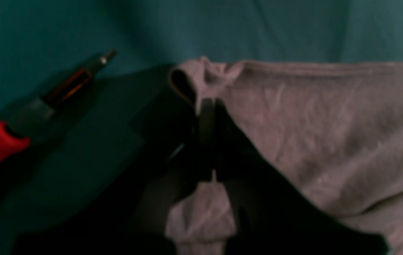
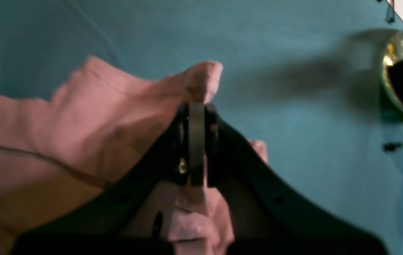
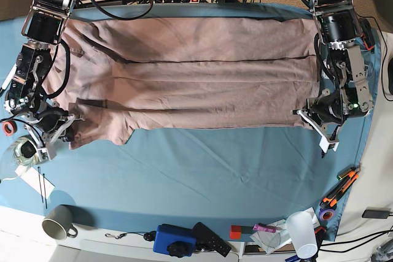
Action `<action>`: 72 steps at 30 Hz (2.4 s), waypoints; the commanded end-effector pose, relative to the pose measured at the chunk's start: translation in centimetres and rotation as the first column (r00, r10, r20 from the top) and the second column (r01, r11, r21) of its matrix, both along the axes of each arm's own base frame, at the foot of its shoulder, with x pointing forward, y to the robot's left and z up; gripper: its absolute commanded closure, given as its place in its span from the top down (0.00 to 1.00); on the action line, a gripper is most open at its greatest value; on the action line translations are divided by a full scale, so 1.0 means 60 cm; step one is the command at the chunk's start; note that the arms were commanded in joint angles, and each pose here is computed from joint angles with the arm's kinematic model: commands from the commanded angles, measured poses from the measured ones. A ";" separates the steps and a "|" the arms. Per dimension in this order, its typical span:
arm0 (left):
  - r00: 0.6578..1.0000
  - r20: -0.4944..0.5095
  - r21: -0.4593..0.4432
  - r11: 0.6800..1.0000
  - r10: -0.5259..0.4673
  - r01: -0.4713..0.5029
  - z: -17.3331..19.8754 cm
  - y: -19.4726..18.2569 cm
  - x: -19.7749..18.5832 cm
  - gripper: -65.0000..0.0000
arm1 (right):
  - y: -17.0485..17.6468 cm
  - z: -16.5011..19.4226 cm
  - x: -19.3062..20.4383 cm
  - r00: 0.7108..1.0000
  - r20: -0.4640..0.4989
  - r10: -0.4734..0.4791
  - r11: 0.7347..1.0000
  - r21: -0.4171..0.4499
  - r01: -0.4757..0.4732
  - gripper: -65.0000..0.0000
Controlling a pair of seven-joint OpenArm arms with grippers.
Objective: Fold the T-shirt properly
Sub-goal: 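Move the left gripper along the shirt edge and grasp the hem corner, then lift both hem corners and fold the shirt lengthwise over itself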
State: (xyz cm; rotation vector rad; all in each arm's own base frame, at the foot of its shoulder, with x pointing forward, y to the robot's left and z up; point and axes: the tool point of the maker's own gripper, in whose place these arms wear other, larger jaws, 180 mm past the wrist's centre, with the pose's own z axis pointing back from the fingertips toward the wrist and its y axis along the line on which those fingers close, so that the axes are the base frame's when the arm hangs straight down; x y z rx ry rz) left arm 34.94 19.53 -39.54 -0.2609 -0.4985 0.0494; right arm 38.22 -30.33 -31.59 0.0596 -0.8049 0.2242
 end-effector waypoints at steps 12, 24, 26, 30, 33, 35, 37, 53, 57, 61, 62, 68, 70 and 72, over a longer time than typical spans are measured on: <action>0.991 0.091 -0.066 0.993 -0.094 0.100 0.067 -0.029 0.002 0.00 | -0.022 0.117 -0.014 0.985 0.173 0.006 0.996 0.091 -0.022 0.00; 0.988 0.131 -0.008 0.996 -0.086 0.088 0.075 -0.015 -0.073 0.00 | -0.059 0.105 -0.102 0.982 0.173 -0.075 0.984 0.170 0.045 0.00; 0.986 0.155 -0.016 0.998 -0.056 0.059 0.085 -0.002 -0.083 0.00 | -0.063 0.114 -0.120 0.981 0.181 -0.074 0.990 0.134 0.050 0.00; 0.979 0.195 -0.074 0.994 -0.065 0.081 0.095 0.000 -0.103 0.00 | -0.068 0.116 -0.155 0.982 0.173 -0.075 0.994 0.089 0.060 0.00; 0.978 0.185 -0.108 0.987 -0.095 0.117 0.091 -0.011 -0.118 0.00 | -0.070 0.110 -0.180 0.985 0.155 -0.078 0.995 0.081 0.066 0.00; 0.981 0.169 -0.109 0.987 -0.101 0.120 0.086 -0.012 -0.126 0.00 | -0.073 0.105 -0.195 0.987 0.139 -0.082 0.995 0.069 0.073 0.00; 0.980 0.170 -0.101 0.987 -0.104 0.122 0.088 -0.012 -0.132 0.00 | -0.077 0.104 -0.209 0.988 0.130 -0.088 0.995 0.055 0.081 0.00; 0.985 0.112 -0.052 0.989 -0.130 0.136 0.072 -0.013 -0.192 0.00 | -0.107 0.082 -0.305 0.989 -0.002 -0.149 0.988 0.043 0.149 0.00; 0.989 0.096 -0.043 0.992 -0.114 0.119 0.070 -0.002 -0.205 0.00 | -0.107 0.066 -0.328 0.987 -0.051 -0.149 0.988 0.036 0.151 0.00; 0.992 0.108 -0.019 0.998 -0.064 0.066 0.080 0.026 -0.222 0.00 | -0.105 0.054 -0.344 0.984 -0.075 -0.161 0.985 0.044 0.164 0.00; 0.992 0.116 -0.030 0.998 -0.054 0.058 0.083 0.029 -0.225 0.00 | -0.103 0.051 -0.347 0.983 -0.076 -0.169 0.983 0.054 0.173 0.00; 0.987 0.135 -0.081 0.992 -0.083 0.095 0.088 0.011 -0.231 0.00 | -0.082 0.025 -0.360 0.976 -0.089 -0.197 0.972 0.115 0.206 0.00; 0.988 0.133 -0.081 0.992 -0.083 0.095 0.087 0.011 -0.232 0.00 | -0.078 0.019 -0.364 0.975 -0.098 -0.202 0.969 0.123 0.213 0.00; 0.988 0.124 -0.081 0.992 -0.086 0.097 0.086 0.011 -0.234 0.00 | -0.077 0.016 -0.367 0.973 -0.112 -0.201 0.969 0.121 0.214 0.00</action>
